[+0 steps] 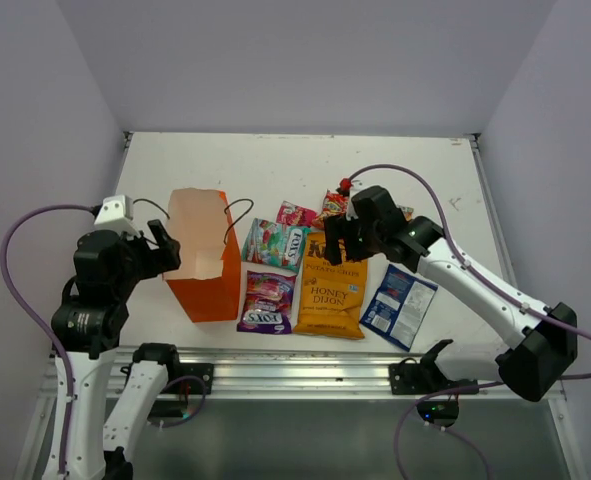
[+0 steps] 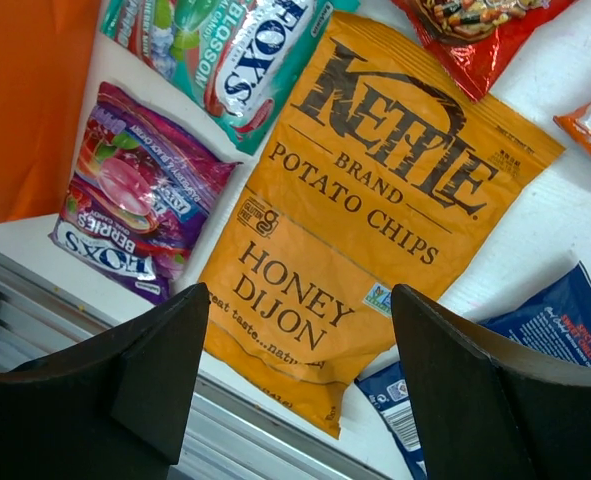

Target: Place the snacks into the paper bag

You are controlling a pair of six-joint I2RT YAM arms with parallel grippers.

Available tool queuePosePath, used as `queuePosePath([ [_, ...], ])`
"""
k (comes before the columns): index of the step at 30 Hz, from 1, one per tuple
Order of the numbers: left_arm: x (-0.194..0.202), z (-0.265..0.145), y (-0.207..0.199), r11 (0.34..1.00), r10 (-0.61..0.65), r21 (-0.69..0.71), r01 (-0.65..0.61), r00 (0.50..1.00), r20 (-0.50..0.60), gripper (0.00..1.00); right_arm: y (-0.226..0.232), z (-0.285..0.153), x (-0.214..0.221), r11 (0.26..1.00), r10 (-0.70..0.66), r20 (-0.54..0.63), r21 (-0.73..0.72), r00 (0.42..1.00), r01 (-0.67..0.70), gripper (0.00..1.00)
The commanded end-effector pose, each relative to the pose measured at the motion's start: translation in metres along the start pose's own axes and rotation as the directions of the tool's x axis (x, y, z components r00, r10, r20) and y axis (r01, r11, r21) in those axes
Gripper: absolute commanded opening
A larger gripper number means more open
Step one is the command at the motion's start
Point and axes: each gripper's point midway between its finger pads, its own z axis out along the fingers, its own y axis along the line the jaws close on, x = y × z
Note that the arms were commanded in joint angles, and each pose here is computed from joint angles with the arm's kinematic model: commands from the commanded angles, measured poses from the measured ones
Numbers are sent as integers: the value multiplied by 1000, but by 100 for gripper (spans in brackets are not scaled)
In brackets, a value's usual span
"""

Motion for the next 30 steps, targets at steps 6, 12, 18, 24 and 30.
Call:
queuePosePath([
  [6, 9, 8, -7, 999, -8, 43, 8, 1000, -4, 46, -8, 5, 26, 998, 33, -46, 59, 998, -30, 73],
  [12, 11, 8, -15, 996, -6, 90, 7, 1000, -8, 5, -20, 19, 58, 993, 14, -109, 115, 994, -2, 73],
  [18, 15, 9, -17, 995, 0, 99, 1, 1000, -15, 0, -40, 43, 81, 982, 34, -106, 190, 994, -13, 77],
  [24, 15, 7, -20, 993, 10, 116, -9, 1000, -13, 0, -59, 68, 107, 961, 71, -135, 276, 988, -32, 80],
  [30, 15, 5, -23, 991, 20, 132, -18, 1000, -10, 0, -73, 81, 127, 942, 85, -168, 335, 982, -24, 80],
])
